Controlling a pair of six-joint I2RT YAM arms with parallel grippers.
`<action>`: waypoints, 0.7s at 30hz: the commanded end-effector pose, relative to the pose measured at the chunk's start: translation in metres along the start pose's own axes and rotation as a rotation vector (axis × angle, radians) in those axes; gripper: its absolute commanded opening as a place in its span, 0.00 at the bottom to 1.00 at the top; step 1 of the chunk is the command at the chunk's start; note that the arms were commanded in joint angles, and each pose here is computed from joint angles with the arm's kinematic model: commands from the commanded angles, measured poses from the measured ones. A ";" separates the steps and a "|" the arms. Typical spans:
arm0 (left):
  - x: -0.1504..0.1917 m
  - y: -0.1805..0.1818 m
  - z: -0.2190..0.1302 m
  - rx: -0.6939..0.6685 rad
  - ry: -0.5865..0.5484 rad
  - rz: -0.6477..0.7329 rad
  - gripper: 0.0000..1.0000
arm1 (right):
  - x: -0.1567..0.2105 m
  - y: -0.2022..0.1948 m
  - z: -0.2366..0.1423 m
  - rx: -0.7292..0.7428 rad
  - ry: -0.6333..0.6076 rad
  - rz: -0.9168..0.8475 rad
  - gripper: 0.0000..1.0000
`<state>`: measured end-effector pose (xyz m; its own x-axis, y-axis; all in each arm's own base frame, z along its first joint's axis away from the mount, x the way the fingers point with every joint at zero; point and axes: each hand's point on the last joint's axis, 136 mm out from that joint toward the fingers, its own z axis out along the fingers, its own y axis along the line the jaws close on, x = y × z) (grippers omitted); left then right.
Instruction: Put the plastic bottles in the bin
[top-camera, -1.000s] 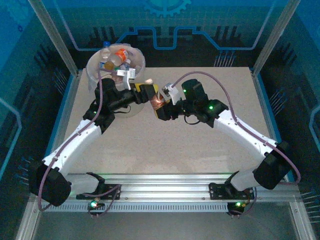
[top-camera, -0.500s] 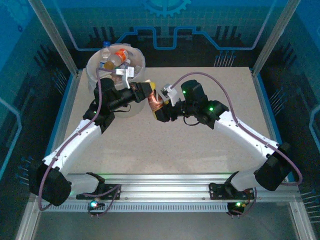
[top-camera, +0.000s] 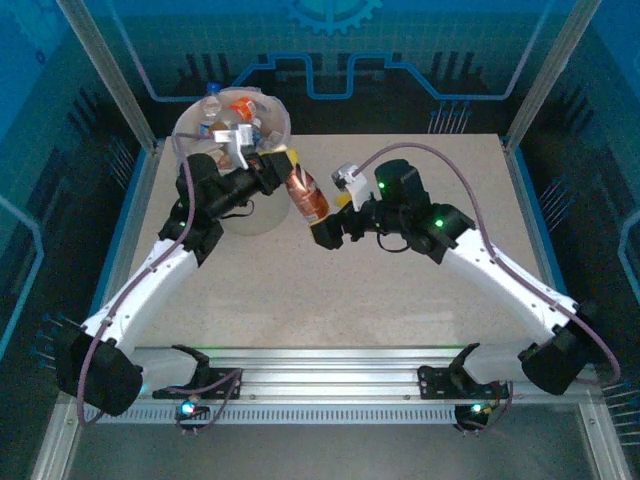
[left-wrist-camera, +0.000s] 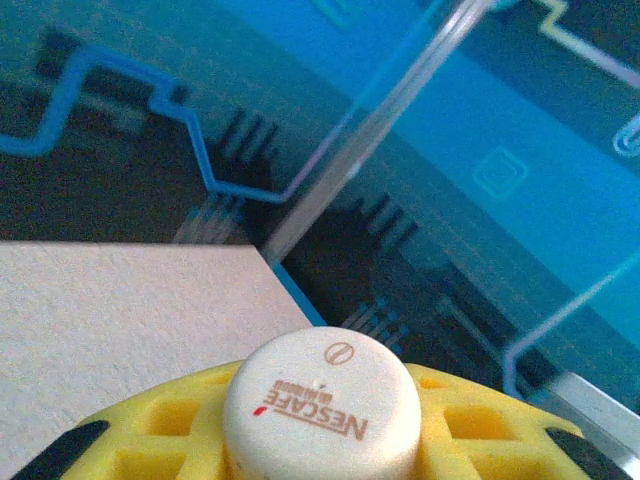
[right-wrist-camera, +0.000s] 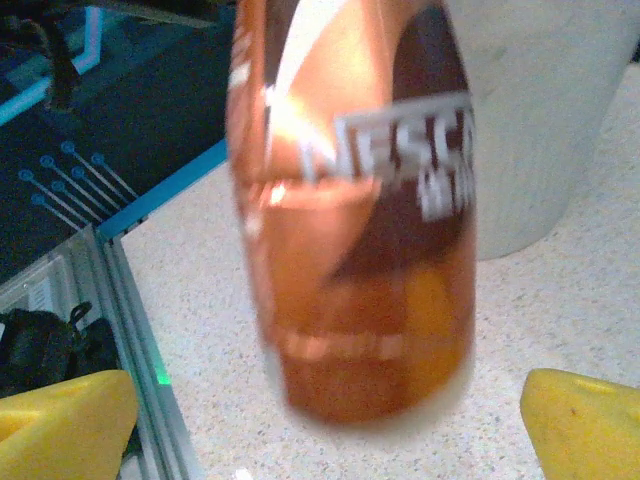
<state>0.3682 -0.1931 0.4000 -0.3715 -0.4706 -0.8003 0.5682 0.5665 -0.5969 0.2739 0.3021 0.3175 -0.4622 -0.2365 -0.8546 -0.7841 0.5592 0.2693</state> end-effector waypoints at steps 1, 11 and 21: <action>-0.063 -0.024 -0.018 0.018 -0.205 0.093 0.00 | -0.009 0.004 -0.021 0.049 -0.045 -0.032 1.00; -0.146 -0.002 -0.052 -0.152 -0.511 0.233 0.01 | -0.018 -0.008 -0.047 0.165 -0.123 -0.031 1.00; -0.195 0.042 -0.044 -0.316 -0.633 0.443 0.02 | -0.013 -0.008 -0.041 0.154 -0.099 -0.015 1.00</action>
<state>0.4241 -0.0647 0.5089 0.2655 -0.4691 -0.8423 0.3535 0.8602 -0.3677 0.2724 0.2646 0.3491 -0.3853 -0.1657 -0.9078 -0.7153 0.6752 0.1803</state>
